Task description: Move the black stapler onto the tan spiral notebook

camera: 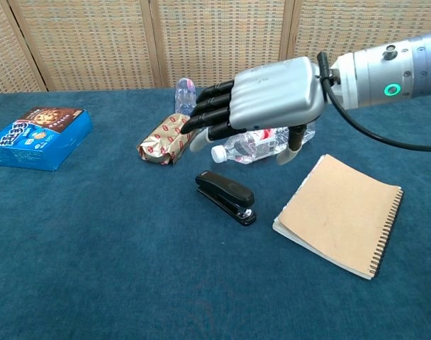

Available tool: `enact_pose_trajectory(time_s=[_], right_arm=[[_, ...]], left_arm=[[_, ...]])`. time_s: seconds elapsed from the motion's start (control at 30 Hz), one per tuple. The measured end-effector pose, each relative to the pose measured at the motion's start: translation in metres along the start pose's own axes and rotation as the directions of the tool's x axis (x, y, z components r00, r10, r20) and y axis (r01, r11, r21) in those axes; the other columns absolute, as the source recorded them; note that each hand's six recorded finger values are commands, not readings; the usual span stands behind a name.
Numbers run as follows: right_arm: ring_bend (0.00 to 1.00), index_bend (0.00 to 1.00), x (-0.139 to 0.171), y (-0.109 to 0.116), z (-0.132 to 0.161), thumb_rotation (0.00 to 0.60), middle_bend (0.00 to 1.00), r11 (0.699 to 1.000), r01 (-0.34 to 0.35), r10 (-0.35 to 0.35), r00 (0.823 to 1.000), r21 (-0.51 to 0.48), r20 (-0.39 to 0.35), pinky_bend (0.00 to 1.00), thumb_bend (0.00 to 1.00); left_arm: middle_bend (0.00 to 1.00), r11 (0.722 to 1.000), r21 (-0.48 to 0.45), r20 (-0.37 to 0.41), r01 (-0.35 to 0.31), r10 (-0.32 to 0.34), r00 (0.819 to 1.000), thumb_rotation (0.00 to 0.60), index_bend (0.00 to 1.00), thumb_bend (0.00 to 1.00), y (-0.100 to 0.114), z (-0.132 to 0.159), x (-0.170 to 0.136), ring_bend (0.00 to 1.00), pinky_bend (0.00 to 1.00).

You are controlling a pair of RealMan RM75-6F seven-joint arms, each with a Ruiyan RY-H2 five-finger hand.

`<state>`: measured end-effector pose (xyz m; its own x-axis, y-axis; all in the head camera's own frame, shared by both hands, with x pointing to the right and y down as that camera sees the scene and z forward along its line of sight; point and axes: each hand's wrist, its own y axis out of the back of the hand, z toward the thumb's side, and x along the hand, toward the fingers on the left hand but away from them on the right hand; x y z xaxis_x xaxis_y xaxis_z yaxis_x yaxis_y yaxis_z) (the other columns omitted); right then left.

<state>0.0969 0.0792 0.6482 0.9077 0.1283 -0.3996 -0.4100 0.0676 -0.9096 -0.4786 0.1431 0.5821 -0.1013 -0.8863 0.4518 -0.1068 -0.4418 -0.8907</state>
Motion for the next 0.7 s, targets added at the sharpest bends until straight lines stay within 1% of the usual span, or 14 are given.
enact_pose_trajectory(time_s=[0.17, 0.3, 0.4, 0.5, 0.63, 0.7], right_arm=[[0.00, 0.06, -0.018, 0.000, 0.007, 0.600, 0.00, 0.994, 0.005, 0.003, 0.997, 0.105, -0.079, 0.00, 0.00], [0.00, 0.09, -0.036, -0.003, 0.016, 0.600, 0.01, 0.988, 0.009, 0.012, 0.991, 0.154, -0.132, 0.00, 0.00], [0.00, 0.12, -0.046, -0.009, 0.020, 0.600, 0.04, 0.984, -0.004, 0.032, 0.988, 0.175, -0.153, 0.00, 0.00], [0.00, 0.13, -0.052, -0.019, 0.024, 0.600, 0.08, 0.981, -0.032, 0.064, 0.985, 0.191, -0.163, 0.00, 0.00], [0.00, 0.14, -0.057, -0.029, 0.029, 0.600, 0.09, 0.978, -0.056, 0.092, 0.981, 0.201, -0.173, 0.00, 0.00], [0.00, 0.17, -0.058, -0.034, 0.030, 0.600, 0.11, 0.977, -0.066, 0.102, 0.979, 0.202, -0.176, 0.00, 0.00]], left_arm=[[0.00, 1.000, -0.008, -0.008, 0.017, -0.017, 1.000, 0.600, 0.00, 0.02, -0.003, -0.002, 0.003, 0.00, 0.00], [0.00, 0.999, -0.014, -0.010, 0.030, -0.030, 1.000, 0.600, 0.00, 0.02, -0.005, -0.003, 0.005, 0.00, 0.00], [0.00, 0.999, -0.018, -0.010, 0.035, -0.036, 0.999, 0.600, 0.00, 0.02, -0.005, -0.003, 0.007, 0.00, 0.00], [0.00, 0.999, -0.021, -0.012, 0.042, -0.042, 0.999, 0.600, 0.00, 0.02, -0.006, -0.004, 0.008, 0.00, 0.00], [0.00, 0.999, -0.025, -0.014, 0.048, -0.049, 0.999, 0.600, 0.00, 0.02, -0.007, -0.005, 0.009, 0.00, 0.00], [0.00, 0.999, -0.028, -0.016, 0.047, -0.048, 0.999, 0.600, 0.00, 0.02, -0.007, -0.006, 0.010, 0.00, 0.00]])
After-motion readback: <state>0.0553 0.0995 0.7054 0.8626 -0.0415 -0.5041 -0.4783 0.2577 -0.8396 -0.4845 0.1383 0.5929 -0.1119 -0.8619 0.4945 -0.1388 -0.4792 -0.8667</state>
